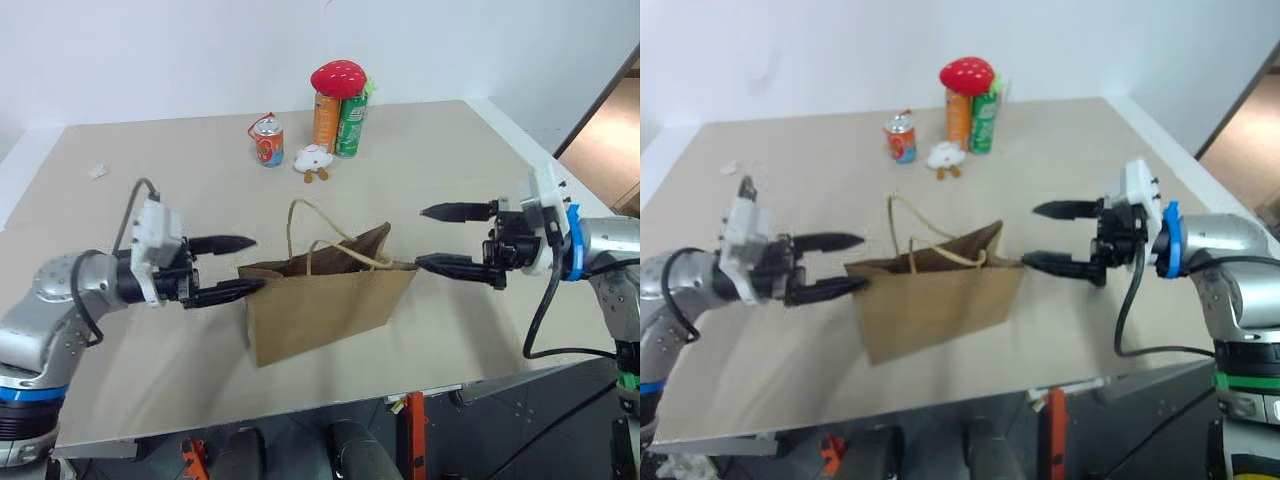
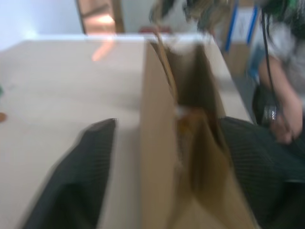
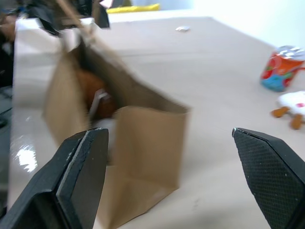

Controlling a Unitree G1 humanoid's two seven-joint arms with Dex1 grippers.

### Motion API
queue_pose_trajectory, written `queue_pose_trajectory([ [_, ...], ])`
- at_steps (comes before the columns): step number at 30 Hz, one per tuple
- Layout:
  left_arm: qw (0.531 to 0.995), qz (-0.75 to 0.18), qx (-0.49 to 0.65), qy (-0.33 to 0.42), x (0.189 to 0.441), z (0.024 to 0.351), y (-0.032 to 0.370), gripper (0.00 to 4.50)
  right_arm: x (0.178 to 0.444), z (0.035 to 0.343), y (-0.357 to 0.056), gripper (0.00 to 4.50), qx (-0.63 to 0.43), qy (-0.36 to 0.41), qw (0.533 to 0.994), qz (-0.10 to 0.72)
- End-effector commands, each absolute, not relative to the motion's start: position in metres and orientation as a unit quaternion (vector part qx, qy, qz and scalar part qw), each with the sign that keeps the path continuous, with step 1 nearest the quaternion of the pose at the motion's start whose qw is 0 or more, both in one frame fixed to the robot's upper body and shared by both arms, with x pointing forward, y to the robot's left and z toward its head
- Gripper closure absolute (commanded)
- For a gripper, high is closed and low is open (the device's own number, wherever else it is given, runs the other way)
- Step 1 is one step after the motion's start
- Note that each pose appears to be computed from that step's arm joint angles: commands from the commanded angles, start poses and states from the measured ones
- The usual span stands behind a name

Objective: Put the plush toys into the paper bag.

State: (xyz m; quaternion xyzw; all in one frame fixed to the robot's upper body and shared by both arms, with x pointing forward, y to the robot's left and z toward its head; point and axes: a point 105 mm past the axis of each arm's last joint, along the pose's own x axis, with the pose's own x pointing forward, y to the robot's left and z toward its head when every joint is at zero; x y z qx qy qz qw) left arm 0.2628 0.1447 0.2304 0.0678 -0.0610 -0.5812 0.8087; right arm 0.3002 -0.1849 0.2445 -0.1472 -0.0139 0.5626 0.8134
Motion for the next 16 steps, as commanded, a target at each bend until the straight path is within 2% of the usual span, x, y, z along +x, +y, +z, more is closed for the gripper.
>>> queue_pose_trajectory([
  [1,0.825,-0.557,0.049,-0.083,0.258,0.256,0.15,0.08,0.309,0.265,-0.194,0.0,-0.133,-0.049,0.832,0.536],
  [3,0.846,-0.524,0.056,-0.087,0.265,0.257,0.155,0.08,0.317,0.267,-0.198,0.0,-0.12,-0.056,0.843,0.521],
  [8,0.898,-0.42,0.116,-0.068,0.295,0.226,0.173,0.08,0.341,0.249,-0.203,0.0,-0.127,-0.057,0.861,0.488],
  [16,0.923,-0.364,0.115,-0.039,0.319,0.18,0.179,0.08,0.372,0.22,-0.21,0.0,-0.14,-0.06,0.881,0.449],
])
